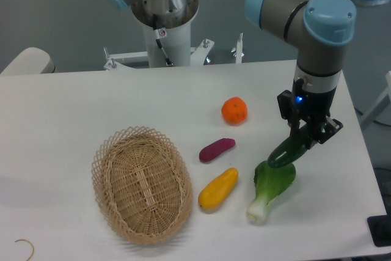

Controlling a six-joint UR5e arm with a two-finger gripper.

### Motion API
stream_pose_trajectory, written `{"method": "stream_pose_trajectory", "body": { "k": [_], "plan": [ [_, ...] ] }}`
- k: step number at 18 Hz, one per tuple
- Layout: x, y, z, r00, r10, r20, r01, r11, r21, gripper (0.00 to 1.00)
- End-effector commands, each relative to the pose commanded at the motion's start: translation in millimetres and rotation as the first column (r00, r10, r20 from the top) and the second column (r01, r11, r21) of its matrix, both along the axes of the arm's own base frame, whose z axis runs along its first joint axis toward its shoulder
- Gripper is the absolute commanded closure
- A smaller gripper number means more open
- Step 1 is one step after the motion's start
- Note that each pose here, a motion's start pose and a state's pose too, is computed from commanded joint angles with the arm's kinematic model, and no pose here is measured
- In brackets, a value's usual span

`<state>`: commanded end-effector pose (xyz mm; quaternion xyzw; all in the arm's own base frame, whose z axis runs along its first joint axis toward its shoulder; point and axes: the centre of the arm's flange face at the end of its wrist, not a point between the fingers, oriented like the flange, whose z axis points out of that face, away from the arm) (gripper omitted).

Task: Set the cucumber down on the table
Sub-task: 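Lift the green cucumber with the gripper away from the bok choy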

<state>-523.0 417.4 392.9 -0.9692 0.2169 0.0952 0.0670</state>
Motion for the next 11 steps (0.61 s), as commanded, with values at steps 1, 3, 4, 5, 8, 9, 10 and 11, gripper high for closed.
{"method": "stream_pose_trajectory", "body": {
  "k": [1,3,4,5,8,9,10,11],
  "plan": [
    [1.0,0.5,-3.3,1.000,-0.001,0.005,0.001,1.000,-0.004,0.61],
    [1.2,-0.7,-7.0,1.000,-0.015,0.004,0.015,1.000,-0.007,0.61],
    [-0.7,-3.3,-8.2,1.000,-0.028,-0.004,0.027,1.000,-0.009,0.61],
    [-1.7,-4.9,-12.9,0.999,-0.049,-0.002,0.049,0.999,-0.014,0.61],
    [-7.5,-14.7,-31.3,0.992,-0.125,-0.007,0.124,0.991,-0.047,0.62],
    [-18.2,-29.3,-36.5,0.991,-0.133,-0.023,0.132,0.990,-0.059,0.62],
    [-27.1,-43.1,-44.1,0.989,-0.144,-0.027,0.142,0.988,-0.068,0.62],
    [-31.6,-50.0,-52.1,0.983,-0.179,-0.031,0.177,0.981,-0.077,0.62]
  ]
}}
